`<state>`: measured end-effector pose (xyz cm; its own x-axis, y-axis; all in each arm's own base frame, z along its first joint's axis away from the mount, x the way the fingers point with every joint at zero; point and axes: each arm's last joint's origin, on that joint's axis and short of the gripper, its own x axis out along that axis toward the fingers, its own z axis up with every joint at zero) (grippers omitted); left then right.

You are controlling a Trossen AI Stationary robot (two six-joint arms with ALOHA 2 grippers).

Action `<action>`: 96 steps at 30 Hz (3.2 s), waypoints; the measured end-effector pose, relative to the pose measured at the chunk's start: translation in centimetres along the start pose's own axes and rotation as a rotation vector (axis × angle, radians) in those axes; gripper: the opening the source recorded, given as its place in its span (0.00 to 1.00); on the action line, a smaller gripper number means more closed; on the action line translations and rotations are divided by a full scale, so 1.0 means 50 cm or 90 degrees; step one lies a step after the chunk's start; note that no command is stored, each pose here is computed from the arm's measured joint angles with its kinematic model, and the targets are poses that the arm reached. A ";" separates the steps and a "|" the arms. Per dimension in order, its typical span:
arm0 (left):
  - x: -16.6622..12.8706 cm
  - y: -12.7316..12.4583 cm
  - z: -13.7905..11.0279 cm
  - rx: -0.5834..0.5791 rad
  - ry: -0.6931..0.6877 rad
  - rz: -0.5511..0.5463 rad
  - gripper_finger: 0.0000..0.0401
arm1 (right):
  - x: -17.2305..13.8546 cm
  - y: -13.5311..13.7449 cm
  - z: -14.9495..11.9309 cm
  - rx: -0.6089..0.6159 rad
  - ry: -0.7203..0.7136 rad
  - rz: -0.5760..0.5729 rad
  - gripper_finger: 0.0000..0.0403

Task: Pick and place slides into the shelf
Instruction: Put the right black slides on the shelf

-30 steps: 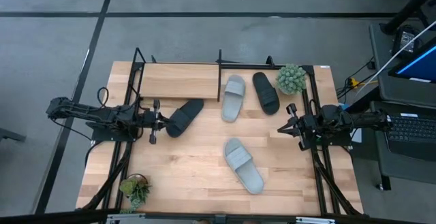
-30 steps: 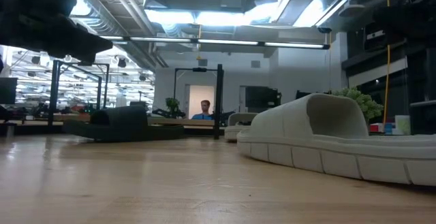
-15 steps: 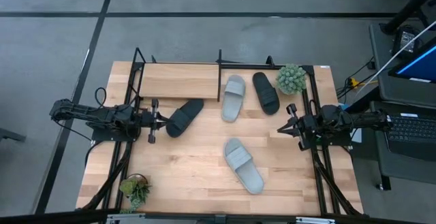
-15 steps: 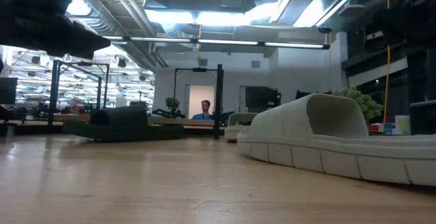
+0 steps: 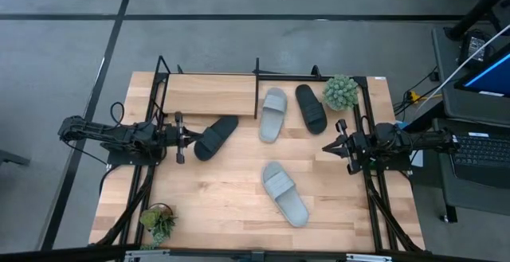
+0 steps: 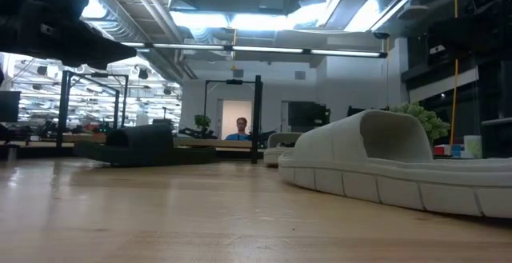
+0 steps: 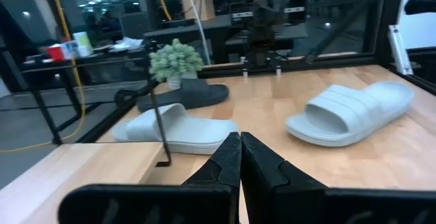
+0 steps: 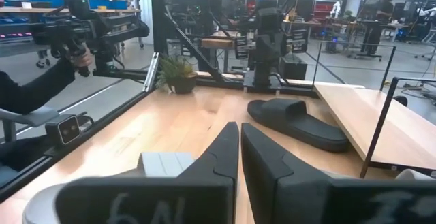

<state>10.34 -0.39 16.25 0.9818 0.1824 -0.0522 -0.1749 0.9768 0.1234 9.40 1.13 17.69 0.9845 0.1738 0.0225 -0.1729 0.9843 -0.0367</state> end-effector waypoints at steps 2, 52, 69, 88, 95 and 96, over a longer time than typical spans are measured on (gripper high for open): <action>0.000 0.000 0.000 0.000 0.000 -0.001 0.00 | 0.000 0.000 0.000 0.002 0.000 0.000 0.05; 0.000 0.003 0.001 -0.051 -0.002 0.035 0.00 | 0.000 -0.003 -0.004 0.068 0.013 -0.033 0.05; 0.000 0.005 0.001 -0.053 0.000 0.060 0.00 | 0.001 -0.014 -0.012 0.047 0.041 -0.157 0.05; 0.000 0.006 0.001 -0.102 -0.003 0.062 0.00 | 0.001 -0.014 -0.009 0.092 0.035 -0.158 0.05; -0.008 0.014 0.049 -0.099 -0.044 0.067 0.00 | -0.007 -0.017 0.030 0.103 -0.005 -0.179 0.05; -0.009 0.015 0.054 -0.099 -0.048 0.068 0.00 | -0.008 -0.017 0.034 0.102 -0.009 -0.185 0.05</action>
<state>9.95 -0.06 19.03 0.9588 0.2829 0.0278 -0.2820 0.9589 -0.0303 9.11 0.26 19.41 0.9929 -0.1164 0.0228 0.1125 0.9850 0.1308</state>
